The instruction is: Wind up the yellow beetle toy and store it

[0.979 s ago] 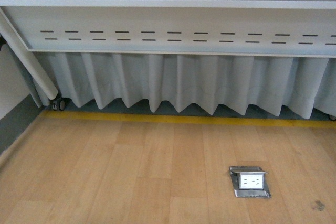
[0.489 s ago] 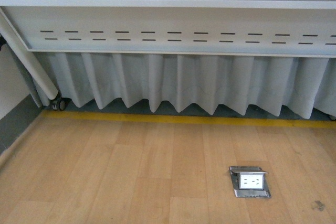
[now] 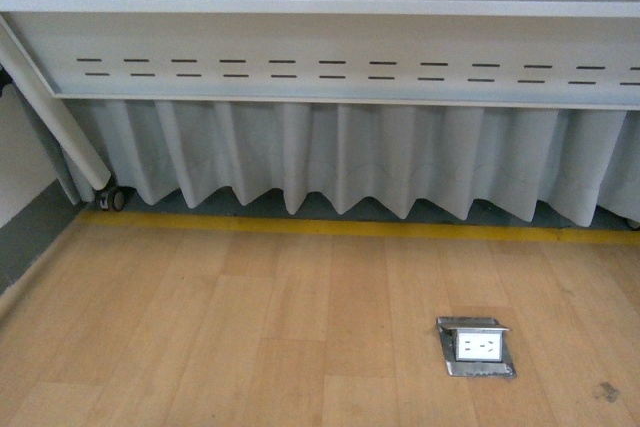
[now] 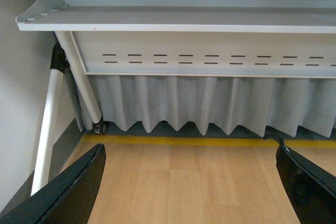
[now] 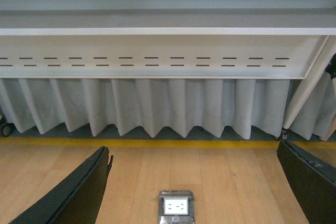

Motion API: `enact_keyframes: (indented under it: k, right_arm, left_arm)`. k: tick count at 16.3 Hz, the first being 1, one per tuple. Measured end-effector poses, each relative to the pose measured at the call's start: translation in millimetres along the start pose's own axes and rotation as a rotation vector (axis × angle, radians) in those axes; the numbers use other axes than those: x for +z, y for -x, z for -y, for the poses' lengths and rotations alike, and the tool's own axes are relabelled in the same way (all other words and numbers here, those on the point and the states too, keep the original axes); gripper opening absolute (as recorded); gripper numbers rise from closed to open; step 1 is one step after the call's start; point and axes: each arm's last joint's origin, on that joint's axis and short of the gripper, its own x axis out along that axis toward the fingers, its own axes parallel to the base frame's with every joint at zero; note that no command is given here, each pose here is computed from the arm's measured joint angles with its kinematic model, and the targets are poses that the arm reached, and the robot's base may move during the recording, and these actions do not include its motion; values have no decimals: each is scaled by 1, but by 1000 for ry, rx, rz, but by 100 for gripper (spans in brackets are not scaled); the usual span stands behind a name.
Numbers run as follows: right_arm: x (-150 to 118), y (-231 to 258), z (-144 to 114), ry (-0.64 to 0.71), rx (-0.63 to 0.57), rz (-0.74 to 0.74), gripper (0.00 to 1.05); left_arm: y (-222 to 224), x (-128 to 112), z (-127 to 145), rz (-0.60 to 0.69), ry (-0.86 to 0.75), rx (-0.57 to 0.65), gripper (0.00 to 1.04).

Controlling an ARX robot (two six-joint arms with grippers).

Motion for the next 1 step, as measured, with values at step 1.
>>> enact_keyframes:
  k: [1]
  right_arm:
    - [0, 0, 0, 0, 0, 0, 98]
  left_arm:
    - [0, 0, 0, 0, 0, 0, 98]
